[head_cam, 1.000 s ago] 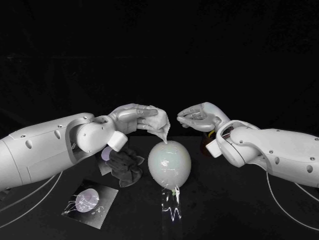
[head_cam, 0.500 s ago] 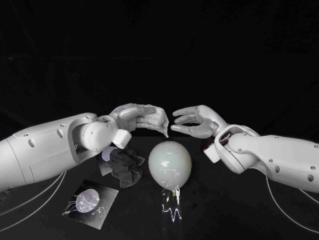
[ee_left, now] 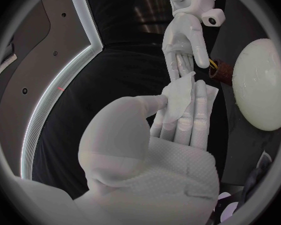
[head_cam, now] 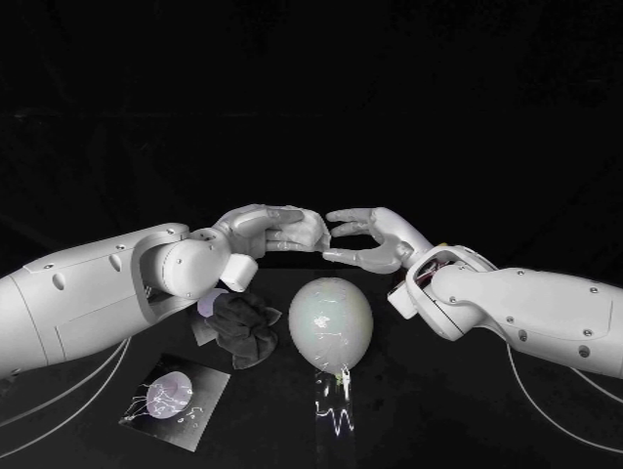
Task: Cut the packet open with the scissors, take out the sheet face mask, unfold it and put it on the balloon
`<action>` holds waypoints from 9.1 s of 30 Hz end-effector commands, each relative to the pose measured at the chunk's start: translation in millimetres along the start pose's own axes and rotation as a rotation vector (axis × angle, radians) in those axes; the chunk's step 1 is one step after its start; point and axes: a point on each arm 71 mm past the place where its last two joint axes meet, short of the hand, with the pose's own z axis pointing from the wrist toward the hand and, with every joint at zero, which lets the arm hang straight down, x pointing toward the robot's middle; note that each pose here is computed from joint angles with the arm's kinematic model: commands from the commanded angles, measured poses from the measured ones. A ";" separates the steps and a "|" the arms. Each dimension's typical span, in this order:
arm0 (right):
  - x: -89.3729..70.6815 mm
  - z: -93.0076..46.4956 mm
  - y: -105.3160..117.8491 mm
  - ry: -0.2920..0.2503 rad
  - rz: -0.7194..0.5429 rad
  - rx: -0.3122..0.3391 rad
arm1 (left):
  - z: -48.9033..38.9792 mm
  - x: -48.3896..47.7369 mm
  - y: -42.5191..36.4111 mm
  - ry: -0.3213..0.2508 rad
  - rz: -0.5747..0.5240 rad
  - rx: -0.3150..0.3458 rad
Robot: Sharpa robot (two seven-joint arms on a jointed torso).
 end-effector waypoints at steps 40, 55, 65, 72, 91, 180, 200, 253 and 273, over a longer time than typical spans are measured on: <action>11.1 10.1 10.7 -0.129 0.001 -0.058 | -1.9 17.5 0.4 0.089 -0.023 -0.005; 6.6 5.9 11.3 -0.167 0.018 -0.082 | -6.0 14.9 2.9 0.105 0.003 -0.043; 3.0 6.6 8.7 -0.194 0.032 -0.062 | -10.4 16.8 7.4 0.171 0.035 -0.103; 0.3 6.1 7.5 -0.209 0.047 -0.056 | -13.0 13.9 9.2 0.175 0.070 -0.128; -1.9 1.3 10.5 -0.211 0.074 -0.064 | -16.3 -1.2 12.9 0.106 0.129 -0.113; -13.9 18.7 53.2 0.048 -0.290 0.100 | 23.4 13.5 60.5 0.061 0.120 0.353; -29.7 21.8 41.3 0.047 -0.089 0.239 | 24.9 3.6 57.9 -0.008 0.466 0.431; -29.3 45.2 31.8 -0.057 0.505 0.474 | 48.0 12.2 50.1 -0.265 0.968 0.687; -32.6 46.8 28.9 -0.068 0.501 0.478 | 50.1 20.5 49.9 -0.263 0.911 0.696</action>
